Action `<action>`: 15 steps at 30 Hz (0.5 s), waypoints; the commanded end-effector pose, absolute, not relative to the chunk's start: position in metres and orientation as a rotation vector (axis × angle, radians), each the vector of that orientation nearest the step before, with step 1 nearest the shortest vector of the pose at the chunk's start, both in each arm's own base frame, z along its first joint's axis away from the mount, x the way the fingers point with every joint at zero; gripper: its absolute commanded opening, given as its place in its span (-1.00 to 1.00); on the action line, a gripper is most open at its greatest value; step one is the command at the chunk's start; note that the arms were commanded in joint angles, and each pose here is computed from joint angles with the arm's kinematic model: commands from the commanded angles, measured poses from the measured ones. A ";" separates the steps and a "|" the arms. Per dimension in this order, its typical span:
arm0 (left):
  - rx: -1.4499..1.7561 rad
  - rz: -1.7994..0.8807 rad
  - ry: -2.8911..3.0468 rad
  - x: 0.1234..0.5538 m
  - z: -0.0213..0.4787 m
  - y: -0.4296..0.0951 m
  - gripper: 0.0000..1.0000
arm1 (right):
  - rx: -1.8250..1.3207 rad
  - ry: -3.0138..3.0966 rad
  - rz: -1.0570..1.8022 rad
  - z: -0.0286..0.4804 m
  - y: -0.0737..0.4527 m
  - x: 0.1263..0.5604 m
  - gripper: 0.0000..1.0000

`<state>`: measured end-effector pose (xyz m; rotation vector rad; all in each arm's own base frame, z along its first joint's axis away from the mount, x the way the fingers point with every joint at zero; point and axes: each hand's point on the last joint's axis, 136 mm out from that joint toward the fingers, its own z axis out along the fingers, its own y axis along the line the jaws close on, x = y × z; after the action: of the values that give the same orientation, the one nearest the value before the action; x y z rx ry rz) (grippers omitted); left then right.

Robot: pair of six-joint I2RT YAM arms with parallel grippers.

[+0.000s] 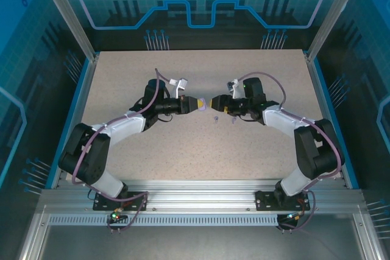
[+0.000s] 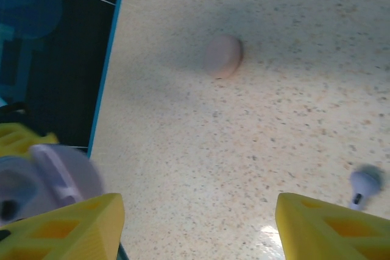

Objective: Insert the wireless bluetooth earbuds into the charging case

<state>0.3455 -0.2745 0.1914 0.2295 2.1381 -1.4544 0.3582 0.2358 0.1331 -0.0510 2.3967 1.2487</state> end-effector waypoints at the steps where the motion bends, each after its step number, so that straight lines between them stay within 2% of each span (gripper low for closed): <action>1: 0.311 -1.478 2.051 0.342 0.222 -0.279 -1.00 | -0.018 2.406 1.248 0.130 0.231 0.359 0.33; 7: 0.317 -1.487 2.049 0.341 0.222 -0.279 -1.00 | -0.088 2.367 1.270 0.149 0.224 0.342 0.30; 15: 0.363 -1.561 2.007 0.338 0.237 -0.285 -1.00 | -0.261 2.265 1.394 0.179 0.232 0.320 0.15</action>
<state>0.3392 -0.2780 0.2015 0.2767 2.1118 -1.5011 0.3294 0.2292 0.1641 -0.1711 2.3183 1.3277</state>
